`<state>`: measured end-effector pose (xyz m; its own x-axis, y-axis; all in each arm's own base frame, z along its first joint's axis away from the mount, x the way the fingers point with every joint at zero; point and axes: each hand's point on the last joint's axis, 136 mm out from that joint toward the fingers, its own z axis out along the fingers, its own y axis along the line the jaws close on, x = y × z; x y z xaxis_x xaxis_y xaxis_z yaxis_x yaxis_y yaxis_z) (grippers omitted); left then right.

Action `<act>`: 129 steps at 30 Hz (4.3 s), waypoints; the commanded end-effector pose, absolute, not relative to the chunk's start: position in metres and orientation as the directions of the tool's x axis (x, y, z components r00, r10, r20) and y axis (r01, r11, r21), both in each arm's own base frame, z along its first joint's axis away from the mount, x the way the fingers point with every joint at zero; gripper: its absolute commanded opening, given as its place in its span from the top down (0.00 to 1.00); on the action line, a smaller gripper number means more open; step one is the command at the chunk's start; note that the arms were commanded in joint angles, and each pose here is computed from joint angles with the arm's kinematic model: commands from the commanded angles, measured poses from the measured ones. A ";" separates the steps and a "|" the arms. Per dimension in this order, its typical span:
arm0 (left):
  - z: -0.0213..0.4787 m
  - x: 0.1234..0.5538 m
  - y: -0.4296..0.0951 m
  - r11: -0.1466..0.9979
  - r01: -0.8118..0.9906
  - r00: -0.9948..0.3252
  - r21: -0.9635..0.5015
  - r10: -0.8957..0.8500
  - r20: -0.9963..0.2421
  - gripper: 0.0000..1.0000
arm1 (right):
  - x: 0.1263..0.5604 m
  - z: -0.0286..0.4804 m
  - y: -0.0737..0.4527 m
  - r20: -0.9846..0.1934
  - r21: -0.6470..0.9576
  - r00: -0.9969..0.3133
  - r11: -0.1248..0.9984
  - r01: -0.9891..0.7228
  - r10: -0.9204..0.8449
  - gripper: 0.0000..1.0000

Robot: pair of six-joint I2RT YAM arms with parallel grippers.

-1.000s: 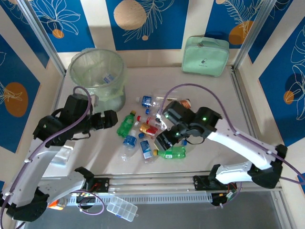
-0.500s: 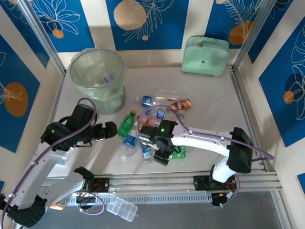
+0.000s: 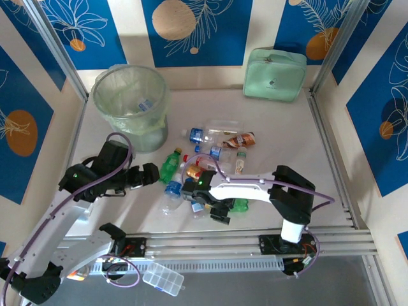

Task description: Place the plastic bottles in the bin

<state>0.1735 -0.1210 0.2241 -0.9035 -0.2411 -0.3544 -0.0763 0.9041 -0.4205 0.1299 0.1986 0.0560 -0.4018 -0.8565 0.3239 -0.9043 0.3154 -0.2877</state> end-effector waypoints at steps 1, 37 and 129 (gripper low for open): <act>0.227 0.176 -0.124 0.895 -0.077 -0.903 -0.439 -0.249 -0.350 0.05 | 0.132 0.053 0.200 0.331 -0.310 -0.422 0.325 -0.894 -0.844 0.15; 0.216 0.189 -0.127 0.876 -0.137 -0.907 -0.462 -0.298 -0.297 0.05 | 0.139 0.043 0.203 0.255 -0.301 -0.511 0.435 -0.849 -0.821 0.36; 0.430 0.232 -0.319 0.095 0.697 -0.700 -0.711 -0.123 -0.703 0.40 | 0.171 0.353 0.289 -0.673 0.613 -0.693 0.329 -0.718 -0.257 0.37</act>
